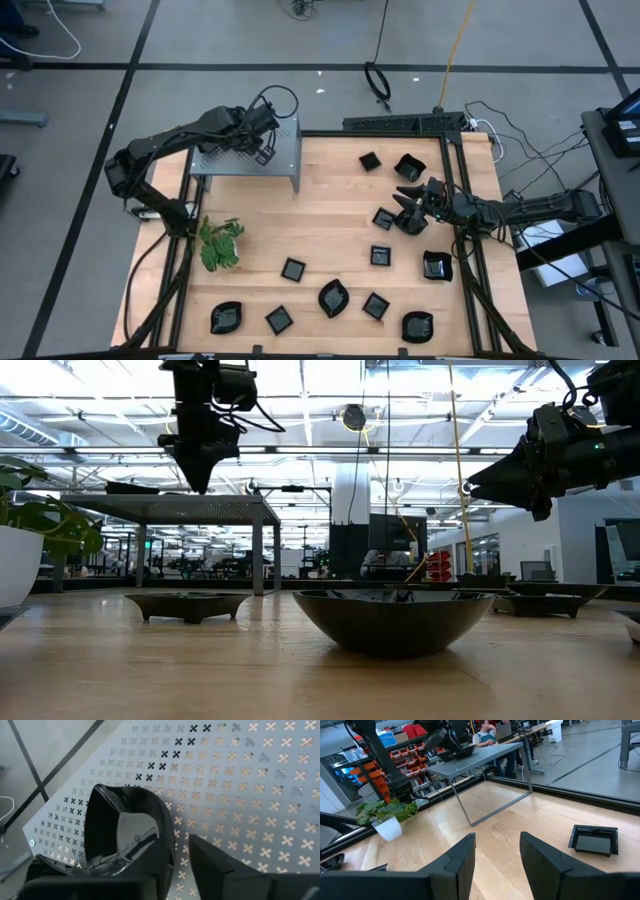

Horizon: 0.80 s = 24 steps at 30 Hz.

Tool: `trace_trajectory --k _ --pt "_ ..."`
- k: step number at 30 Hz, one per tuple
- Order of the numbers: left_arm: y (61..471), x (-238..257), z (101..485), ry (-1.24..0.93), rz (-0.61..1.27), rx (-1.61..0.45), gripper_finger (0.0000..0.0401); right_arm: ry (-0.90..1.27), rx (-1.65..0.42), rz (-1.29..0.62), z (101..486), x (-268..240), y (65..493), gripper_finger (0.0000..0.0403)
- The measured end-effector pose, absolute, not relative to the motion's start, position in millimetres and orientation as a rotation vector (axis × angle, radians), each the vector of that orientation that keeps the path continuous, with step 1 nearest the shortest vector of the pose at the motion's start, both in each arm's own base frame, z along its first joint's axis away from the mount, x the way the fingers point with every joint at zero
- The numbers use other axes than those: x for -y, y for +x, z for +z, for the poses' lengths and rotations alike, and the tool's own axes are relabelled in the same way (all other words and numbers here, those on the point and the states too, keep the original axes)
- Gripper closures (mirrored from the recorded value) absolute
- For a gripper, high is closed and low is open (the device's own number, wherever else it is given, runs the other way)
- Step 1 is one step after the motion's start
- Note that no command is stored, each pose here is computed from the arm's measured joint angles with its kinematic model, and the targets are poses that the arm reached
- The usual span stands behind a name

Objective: Pick & Place Mini shaped plates
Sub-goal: Put the leaf shaped plate on the shelf, then put the square plate on the shelf

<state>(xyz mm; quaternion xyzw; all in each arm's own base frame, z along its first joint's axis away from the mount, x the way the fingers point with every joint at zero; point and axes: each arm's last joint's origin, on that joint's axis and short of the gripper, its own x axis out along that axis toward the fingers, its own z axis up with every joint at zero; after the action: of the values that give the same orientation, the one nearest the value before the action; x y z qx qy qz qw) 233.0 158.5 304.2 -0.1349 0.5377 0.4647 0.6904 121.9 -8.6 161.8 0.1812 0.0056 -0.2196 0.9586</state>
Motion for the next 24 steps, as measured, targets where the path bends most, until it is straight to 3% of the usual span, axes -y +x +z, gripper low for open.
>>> trace_trajectory --k 9,24 --pt "241 -139 321 -0.225 0.919 -1.09 0.024 0.368 -0.011 -0.446 162 9 122 0.0261" --pt "296 -49 328 -0.208 0.558 -0.861 0.0235 0.367 -0.011 -0.446 162 9 122 0.0261"
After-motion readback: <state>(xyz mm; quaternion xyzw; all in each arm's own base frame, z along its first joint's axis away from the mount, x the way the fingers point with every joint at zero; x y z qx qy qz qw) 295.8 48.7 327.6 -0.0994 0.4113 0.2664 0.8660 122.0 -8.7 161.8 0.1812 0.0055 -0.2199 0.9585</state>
